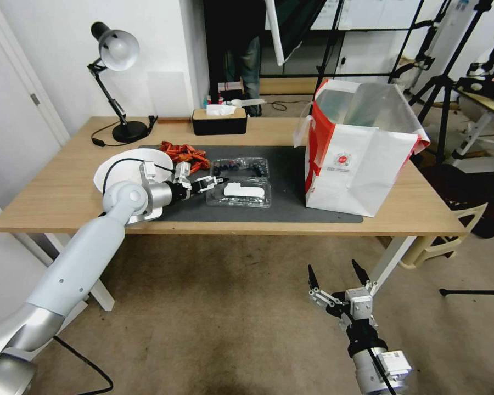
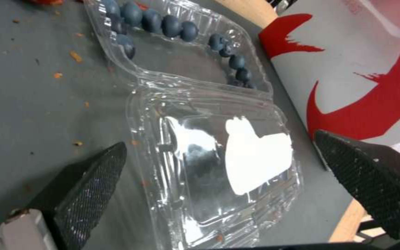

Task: Close the takeout container lid, then place the container into the takeout bag.

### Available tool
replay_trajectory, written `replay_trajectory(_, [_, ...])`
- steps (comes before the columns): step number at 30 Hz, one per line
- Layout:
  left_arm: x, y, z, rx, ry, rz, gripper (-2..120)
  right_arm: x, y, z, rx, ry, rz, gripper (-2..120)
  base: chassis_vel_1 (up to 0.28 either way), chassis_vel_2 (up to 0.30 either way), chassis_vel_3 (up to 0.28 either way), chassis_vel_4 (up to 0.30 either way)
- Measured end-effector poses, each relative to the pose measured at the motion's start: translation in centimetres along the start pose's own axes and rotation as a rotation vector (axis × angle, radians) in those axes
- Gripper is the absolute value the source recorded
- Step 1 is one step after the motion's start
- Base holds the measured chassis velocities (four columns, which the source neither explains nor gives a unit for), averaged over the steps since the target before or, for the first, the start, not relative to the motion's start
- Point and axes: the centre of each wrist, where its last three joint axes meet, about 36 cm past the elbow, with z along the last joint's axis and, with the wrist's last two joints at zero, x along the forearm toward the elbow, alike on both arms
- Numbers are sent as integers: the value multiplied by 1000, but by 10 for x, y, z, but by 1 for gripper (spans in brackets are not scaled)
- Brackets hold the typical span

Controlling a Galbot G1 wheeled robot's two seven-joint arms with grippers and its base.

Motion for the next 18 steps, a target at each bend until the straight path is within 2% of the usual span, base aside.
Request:
replay_trajectory(11, [2, -4, -2, 11, -7, 63, 100, -1, 0, 2, 1, 2, 4, 100, 0, 0, 0, 0])
replay_trajectory(18, [-1, -9, -3, 45, -19, 98, 100, -2, 0, 4, 2, 7, 10, 100, 0, 0, 0, 0])
